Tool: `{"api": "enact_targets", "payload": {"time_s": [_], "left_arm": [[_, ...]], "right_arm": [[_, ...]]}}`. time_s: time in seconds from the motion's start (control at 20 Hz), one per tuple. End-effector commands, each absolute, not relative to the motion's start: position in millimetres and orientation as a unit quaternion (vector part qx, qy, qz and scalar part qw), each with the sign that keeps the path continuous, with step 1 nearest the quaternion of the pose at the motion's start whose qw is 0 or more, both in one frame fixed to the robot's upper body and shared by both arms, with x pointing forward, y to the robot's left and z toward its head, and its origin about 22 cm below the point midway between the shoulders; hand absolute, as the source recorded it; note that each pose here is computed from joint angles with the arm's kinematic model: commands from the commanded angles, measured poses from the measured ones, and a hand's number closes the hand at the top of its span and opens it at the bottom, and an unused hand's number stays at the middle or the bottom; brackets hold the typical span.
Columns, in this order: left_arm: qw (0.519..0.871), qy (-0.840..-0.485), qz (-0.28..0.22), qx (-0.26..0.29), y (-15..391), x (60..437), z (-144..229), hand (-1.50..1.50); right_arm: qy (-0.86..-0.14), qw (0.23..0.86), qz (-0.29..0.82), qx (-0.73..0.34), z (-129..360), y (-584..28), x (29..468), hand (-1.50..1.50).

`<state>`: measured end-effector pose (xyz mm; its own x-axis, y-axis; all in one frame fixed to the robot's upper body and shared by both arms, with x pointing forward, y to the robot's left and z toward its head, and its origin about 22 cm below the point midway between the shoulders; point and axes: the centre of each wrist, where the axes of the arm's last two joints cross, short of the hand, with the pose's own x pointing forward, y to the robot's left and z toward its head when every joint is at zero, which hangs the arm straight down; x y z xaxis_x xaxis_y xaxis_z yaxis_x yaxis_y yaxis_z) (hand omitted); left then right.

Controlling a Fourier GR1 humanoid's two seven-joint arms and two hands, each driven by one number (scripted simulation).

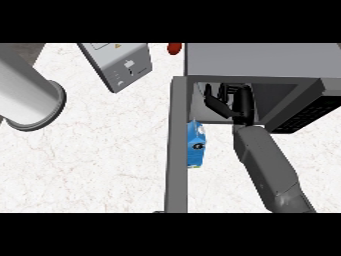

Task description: Pick up the milk, place it into the microwave and close the microwave

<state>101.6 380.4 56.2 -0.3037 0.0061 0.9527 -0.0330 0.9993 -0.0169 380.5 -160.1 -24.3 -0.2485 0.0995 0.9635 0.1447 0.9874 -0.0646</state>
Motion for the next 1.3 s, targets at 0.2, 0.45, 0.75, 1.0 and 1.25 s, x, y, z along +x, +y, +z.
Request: {"api": "enact_targets", "payload": {"time_s": [0.2, 0.45, 0.75, 1.0, 1.25], "left_arm": [[0.592, -0.806, 0.018, -0.004, 382.2, 106.0, 43.8, -1.5], [0.589, -0.808, 0.013, -0.003, 382.6, 114.6, 39.4, -1.5], [0.591, -0.807, 0.011, -0.012, 391.7, 113.9, 37.6, -1.5], [0.592, -0.806, 0.003, -0.008, 392.6, 114.2, 36.8, -1.5], [0.587, -0.81, -0.003, -0.017, 393.2, 119.1, 46.5, -1.5]], "right_arm": [[-0.816, 0.563, 0.003, -0.127, -16.5, -166.0, 405.3, 1.5], [-0.816, 0.543, 0.058, -0.19, -6.1, -154.5, 414.8, 1.5], [-0.806, 0.493, 0.118, -0.307, 6.3, -153.3, 424.1, 1.5], [-0.779, 0.5, 0.103, -0.363, 14.4, -169.8, 430.6, 1.5], [-0.771, 0.501, 0.078, -0.386, 4.8, -179.6, 425.5, 1.5]]}}
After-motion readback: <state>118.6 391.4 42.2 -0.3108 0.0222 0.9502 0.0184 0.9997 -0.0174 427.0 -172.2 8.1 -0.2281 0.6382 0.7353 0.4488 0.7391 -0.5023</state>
